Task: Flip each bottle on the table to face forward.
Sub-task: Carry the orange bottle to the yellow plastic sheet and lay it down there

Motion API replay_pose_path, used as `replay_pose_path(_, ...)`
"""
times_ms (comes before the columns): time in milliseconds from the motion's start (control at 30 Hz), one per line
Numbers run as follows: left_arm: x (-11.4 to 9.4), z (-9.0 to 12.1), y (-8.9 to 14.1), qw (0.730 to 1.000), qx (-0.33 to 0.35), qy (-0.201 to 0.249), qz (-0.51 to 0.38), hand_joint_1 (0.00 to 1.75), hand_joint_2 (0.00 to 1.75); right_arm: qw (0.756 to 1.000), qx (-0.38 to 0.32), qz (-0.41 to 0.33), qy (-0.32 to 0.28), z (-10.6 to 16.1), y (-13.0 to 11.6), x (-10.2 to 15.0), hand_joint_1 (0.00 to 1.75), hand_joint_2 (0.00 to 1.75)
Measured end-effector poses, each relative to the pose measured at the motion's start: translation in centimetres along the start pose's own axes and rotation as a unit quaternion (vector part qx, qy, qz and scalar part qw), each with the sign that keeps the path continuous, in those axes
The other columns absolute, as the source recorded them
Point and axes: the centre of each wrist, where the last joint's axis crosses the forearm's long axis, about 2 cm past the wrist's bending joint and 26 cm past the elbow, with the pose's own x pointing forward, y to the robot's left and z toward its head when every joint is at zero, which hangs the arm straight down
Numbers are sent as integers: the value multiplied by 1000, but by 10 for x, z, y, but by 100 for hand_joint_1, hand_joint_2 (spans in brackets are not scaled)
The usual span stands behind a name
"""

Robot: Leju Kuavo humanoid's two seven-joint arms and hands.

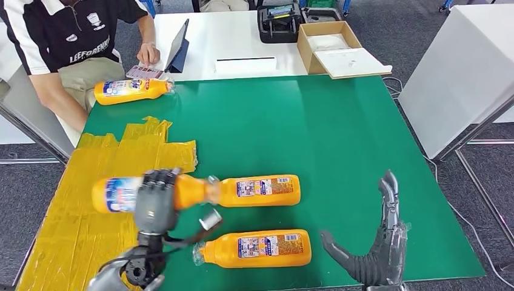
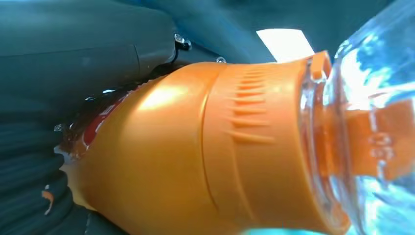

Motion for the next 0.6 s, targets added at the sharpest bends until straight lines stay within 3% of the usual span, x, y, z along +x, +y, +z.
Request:
replay_pose_path(100, 1, 3, -14, 998, -36, -53, -26, 175, 175, 1000, -7, 3, 3, -5, -1, 0, 0, 175)
replay_pose_path(333, -13, -5, -29, 993, -77, -60, -63, 175, 175, 1000, -16, 3, 8, -10, -3, 0, 0, 175)
replay_pose_path(600, -21, -10, -35, 992, -96, -37, -72, 175, 175, 1000, -10, 1, 12, -15, -2, 1, 0, 175)
